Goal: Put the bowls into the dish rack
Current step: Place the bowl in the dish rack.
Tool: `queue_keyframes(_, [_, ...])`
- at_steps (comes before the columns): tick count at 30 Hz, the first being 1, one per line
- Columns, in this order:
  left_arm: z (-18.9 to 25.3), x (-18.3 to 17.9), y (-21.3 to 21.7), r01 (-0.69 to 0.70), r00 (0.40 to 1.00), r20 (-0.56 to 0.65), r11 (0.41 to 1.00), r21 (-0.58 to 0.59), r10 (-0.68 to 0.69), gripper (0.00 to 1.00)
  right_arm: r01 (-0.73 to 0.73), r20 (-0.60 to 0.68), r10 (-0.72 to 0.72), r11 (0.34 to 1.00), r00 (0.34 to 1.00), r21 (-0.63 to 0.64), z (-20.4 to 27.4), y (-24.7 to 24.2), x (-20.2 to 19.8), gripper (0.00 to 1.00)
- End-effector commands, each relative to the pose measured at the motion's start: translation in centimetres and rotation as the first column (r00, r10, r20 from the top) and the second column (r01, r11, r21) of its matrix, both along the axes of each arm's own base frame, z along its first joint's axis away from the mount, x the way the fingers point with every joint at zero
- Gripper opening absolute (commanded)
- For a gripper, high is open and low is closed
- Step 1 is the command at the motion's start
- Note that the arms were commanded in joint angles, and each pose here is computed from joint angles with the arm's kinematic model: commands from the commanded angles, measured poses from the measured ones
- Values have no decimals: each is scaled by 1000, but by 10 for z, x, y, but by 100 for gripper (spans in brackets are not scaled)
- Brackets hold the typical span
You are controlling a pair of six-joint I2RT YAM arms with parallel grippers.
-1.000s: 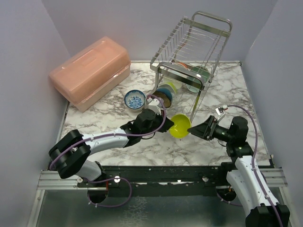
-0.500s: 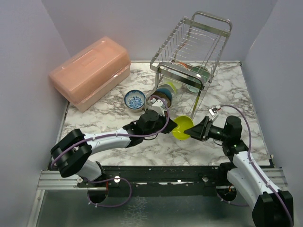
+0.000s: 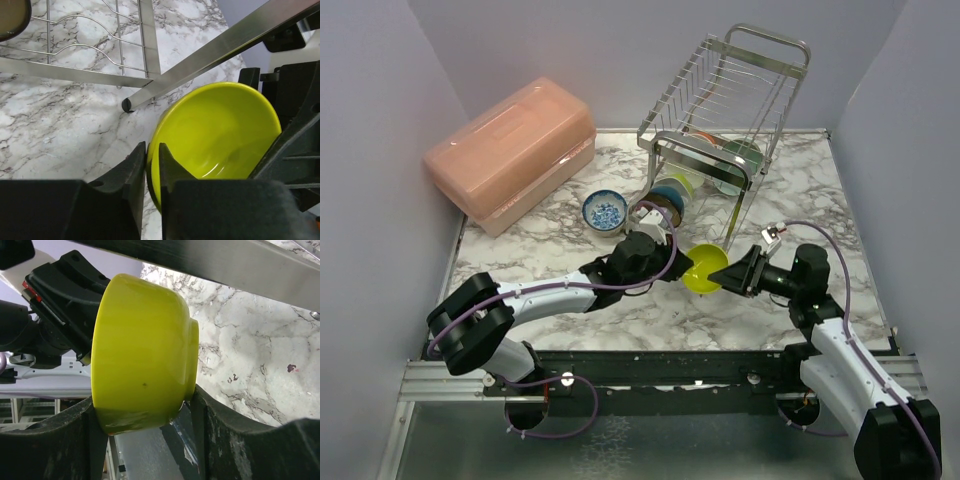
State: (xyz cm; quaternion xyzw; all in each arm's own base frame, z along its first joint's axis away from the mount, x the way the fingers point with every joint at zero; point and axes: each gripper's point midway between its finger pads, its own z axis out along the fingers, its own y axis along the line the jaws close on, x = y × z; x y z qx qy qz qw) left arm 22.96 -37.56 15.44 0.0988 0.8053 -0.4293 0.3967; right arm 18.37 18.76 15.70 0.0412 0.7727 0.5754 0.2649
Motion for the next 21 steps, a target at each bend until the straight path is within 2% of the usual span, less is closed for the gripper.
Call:
queue_keyframes(1, [14,-7,-8,33,999,25,998,-52,-31,23,14,8,-14,1000,1000,-19,6,0,6,1])
queue_keyframes(11, [16,-9,0,15,1000,24,996,-91,-13,65,23,1,-23,997,1000,-72,-5,-3,12,0])
queue_keyframes(16, [20,-8,10,-13,999,41,993,-116,18,83,48,-3,-49,989,999,-137,-15,-9,17,1])
queue_keyframes(21, [25,-5,27,-71,995,66,987,-142,81,96,65,-4,-67,983,998,-171,-20,-12,18,1])
